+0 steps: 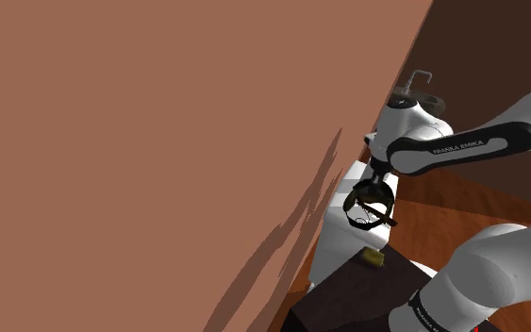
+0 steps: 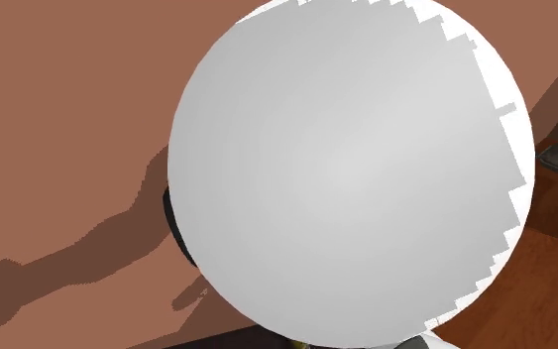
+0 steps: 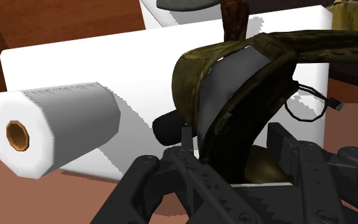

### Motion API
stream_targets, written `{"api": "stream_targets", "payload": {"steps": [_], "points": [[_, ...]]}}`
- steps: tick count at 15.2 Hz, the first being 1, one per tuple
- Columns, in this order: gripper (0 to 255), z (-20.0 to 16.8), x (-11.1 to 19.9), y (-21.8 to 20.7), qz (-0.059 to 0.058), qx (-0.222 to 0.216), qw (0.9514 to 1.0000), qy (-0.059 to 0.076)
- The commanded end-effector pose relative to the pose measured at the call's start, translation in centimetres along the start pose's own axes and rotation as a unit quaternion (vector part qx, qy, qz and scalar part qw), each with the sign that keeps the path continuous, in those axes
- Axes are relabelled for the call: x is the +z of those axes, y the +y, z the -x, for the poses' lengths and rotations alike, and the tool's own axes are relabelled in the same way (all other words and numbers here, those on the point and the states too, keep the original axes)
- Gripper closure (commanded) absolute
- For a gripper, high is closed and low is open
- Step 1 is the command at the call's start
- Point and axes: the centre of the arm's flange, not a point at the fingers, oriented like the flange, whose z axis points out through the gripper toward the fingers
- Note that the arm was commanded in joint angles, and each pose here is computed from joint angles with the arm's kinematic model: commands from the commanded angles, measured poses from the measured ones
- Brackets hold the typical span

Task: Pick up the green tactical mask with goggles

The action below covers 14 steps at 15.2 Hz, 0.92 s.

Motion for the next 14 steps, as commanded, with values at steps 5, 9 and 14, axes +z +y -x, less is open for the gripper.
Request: {"api": "stream_targets", "payload": {"steps": [5, 9, 14], "points": [[255, 0.4, -2.9, 1.0, 0.0, 0.0, 1.0, 0.0], [255, 0.7, -4.9, 1.6, 0.0, 0.0, 1.0, 0.0], [255, 0.9, -6.5, 2.1, 0.0, 0.0, 1.0, 0.0]]}}
